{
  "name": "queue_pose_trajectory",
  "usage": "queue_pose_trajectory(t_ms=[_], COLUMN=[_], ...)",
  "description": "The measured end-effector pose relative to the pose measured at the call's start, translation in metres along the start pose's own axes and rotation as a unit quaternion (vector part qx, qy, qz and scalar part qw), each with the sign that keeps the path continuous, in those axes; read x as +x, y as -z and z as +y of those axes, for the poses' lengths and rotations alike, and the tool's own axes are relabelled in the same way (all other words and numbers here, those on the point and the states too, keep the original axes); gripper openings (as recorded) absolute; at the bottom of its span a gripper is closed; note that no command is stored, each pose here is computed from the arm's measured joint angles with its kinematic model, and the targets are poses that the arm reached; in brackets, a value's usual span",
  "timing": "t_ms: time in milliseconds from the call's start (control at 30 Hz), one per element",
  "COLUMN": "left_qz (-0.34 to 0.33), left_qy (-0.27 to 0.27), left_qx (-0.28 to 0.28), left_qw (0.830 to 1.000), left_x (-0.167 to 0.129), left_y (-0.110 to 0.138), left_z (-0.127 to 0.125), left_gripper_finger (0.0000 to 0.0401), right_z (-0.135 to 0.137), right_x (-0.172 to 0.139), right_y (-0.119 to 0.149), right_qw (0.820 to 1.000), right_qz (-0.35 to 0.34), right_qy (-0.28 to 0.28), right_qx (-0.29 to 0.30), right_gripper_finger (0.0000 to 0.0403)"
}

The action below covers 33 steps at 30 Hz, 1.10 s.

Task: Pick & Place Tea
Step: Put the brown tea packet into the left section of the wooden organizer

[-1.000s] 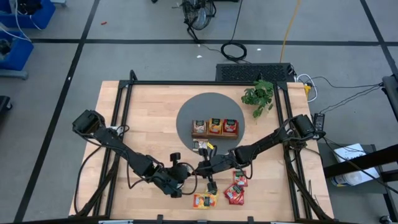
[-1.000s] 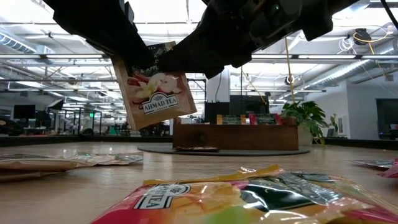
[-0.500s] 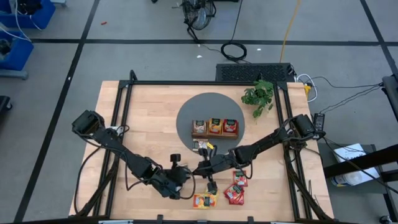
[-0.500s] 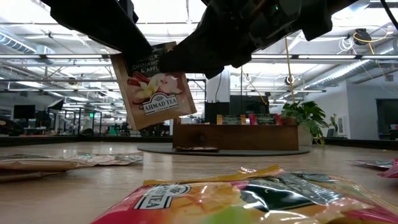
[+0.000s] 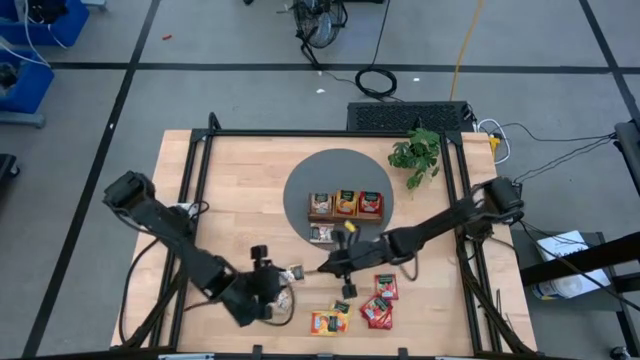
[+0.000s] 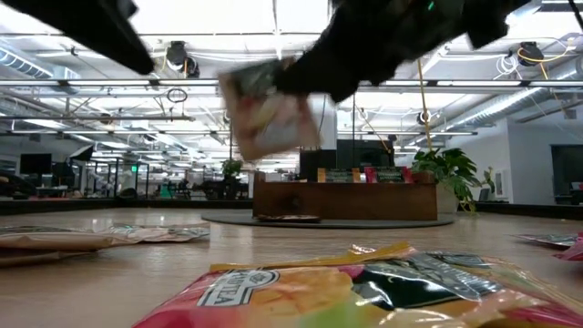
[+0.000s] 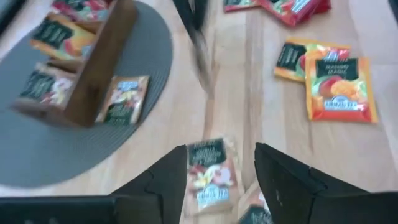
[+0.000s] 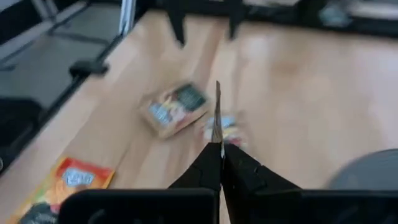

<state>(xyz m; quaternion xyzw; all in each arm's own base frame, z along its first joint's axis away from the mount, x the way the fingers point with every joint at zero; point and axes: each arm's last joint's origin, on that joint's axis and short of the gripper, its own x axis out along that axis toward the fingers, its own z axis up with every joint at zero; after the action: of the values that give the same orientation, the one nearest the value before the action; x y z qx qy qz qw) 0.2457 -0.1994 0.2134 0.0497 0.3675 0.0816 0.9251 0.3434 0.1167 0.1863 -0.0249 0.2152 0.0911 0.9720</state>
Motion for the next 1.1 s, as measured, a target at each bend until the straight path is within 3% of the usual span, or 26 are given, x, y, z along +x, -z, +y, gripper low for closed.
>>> queue_pose_trajectory(t_ms=[200,433,500,767,1000,1100], left_qz=[-0.039,-0.129,-0.142,-0.184,-0.187,-0.187], left_qy=[-0.031,-0.044,-0.038,-0.001,-0.002,-0.001], left_qx=[0.026,-0.002,-0.016,-0.072,-0.088,-0.086], left_qw=[0.998,0.991,0.989,0.98,0.979,0.979], left_x=[-0.014,-0.007,0.002,0.021,0.025,0.025], left_y=[0.015,0.044,0.054,0.088,0.094,0.094], left_z=[-0.016,-0.022,-0.018,0.002,0.008,0.008], left_gripper_finger=[0.0169,0.003,0.001,0.0009,0.0023,0.004], right_z=[-0.016,-0.029,-0.034,-0.061,-0.083,-0.094], right_x=[-0.052,-0.09,-0.094,-0.091,-0.092,-0.086], right_y=[-0.017,-0.03,-0.033,-0.027,-0.026,-0.021], right_qw=[0.998,0.987,0.983,0.977,0.976,0.979], right_qz=[-0.062,-0.15,-0.176,-0.201,-0.196,-0.192], right_qy=[0.032,0.047,0.055,0.07,0.097,0.074], right_qx=[-0.008,-0.014,-0.008,0.013,0.02,0.017], right_gripper_finger=[0.0,0.0,0.0,0.0,0.0,0.0])
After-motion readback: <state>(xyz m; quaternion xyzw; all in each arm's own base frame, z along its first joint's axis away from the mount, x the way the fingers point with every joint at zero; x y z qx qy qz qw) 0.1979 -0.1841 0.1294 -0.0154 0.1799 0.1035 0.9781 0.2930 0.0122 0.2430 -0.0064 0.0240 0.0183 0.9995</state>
